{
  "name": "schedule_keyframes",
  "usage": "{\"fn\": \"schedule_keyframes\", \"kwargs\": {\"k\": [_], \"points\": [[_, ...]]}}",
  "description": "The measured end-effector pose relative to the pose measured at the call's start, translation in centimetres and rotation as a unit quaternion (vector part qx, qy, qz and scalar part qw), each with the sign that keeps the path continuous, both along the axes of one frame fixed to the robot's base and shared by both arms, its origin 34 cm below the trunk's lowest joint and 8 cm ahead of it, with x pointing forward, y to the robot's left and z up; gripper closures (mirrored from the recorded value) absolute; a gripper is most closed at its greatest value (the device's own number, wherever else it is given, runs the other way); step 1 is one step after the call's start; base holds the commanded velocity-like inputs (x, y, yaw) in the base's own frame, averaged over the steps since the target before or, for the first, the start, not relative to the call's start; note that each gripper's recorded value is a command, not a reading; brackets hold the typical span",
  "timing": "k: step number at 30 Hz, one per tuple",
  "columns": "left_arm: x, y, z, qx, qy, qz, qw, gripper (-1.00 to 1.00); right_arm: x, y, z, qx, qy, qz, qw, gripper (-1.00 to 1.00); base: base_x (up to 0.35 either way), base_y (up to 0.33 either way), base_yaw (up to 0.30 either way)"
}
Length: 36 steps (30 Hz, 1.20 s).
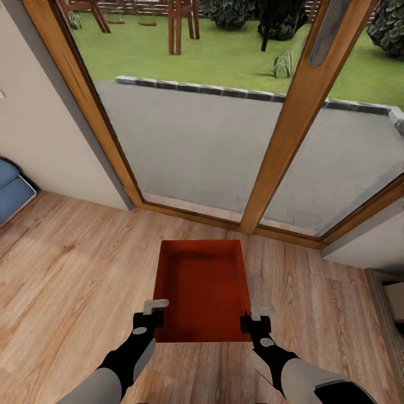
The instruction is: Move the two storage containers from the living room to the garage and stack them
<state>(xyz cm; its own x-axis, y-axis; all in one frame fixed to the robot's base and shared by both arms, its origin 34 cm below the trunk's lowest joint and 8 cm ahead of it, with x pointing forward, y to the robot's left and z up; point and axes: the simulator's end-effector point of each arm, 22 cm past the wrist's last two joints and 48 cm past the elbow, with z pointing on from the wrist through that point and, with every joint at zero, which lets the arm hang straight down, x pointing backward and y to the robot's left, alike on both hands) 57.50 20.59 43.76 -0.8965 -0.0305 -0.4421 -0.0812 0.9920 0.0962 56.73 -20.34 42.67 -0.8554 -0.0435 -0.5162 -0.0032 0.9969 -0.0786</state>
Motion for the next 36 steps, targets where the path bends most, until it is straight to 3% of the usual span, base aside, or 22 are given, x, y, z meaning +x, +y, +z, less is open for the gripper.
{"fn": "schedule_keyframes", "kwargs": {"k": [36], "points": [[-2.7,0.1,4.4,-0.005,0.03,0.016,0.9994,1.0,-1.4,0.1,4.9,-0.006,0.031,0.015,0.9994,1.0,0.0,0.0,0.0]]}}
